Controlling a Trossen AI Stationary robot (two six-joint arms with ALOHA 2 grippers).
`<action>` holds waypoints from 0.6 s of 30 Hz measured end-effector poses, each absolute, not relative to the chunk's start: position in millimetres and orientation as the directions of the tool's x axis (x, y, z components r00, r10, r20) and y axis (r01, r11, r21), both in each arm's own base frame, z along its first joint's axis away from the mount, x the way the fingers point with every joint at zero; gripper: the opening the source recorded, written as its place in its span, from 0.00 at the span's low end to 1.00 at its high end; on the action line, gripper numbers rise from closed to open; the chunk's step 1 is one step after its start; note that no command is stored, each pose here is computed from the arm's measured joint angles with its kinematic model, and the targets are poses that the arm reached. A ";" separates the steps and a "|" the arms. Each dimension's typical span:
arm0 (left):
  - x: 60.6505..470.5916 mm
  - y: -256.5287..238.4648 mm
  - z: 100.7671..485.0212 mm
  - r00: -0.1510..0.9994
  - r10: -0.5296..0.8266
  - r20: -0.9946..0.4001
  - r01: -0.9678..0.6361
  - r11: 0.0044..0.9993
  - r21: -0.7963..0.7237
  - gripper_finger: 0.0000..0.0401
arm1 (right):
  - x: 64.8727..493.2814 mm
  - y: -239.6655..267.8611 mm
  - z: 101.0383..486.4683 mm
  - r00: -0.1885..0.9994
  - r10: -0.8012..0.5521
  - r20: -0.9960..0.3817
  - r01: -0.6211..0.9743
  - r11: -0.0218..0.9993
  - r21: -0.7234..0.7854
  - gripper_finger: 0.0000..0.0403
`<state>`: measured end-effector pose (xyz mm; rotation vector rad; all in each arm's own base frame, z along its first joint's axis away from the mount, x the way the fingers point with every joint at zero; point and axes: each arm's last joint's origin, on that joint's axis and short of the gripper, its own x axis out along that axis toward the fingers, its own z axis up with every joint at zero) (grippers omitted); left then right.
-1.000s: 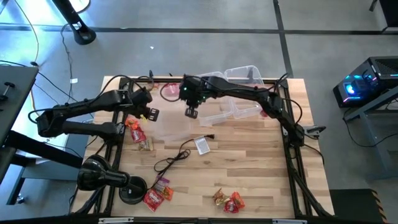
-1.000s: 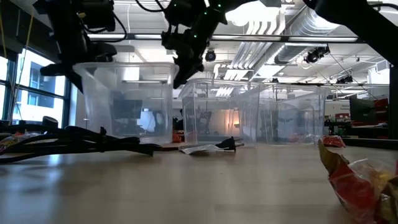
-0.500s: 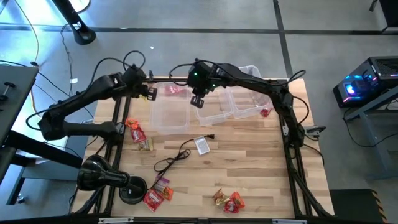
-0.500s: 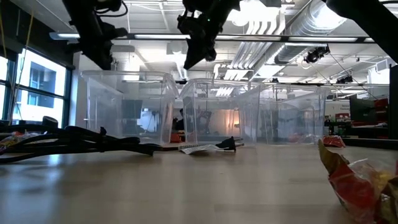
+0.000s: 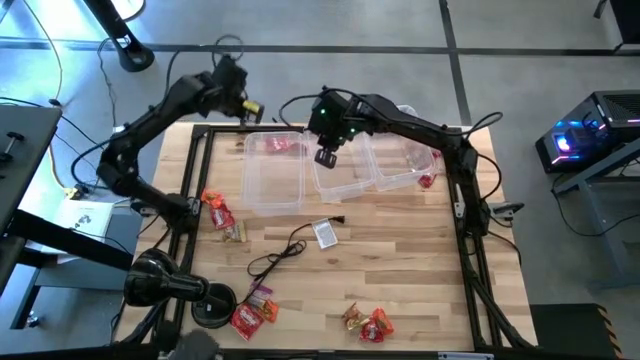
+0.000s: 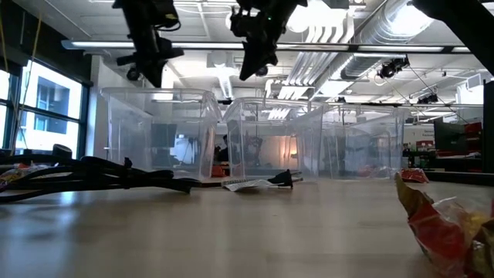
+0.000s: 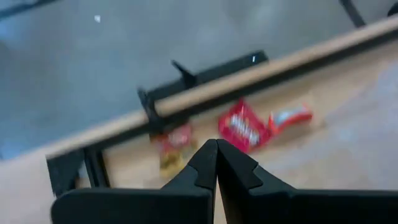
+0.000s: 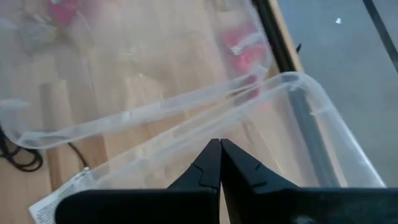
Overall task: Sort candy
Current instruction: Put the gold candy pack into the left transparent bin
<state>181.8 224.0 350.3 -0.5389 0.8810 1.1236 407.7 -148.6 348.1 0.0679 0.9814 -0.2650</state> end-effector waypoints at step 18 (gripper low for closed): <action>193.1 274.2 331.6 0.174 0.403 -0.898 -0.980 0.165 -0.115 0.33 | 359.8 -192.1 360.5 0.478 -0.084 -0.874 0.225 0.974 0.030 0.00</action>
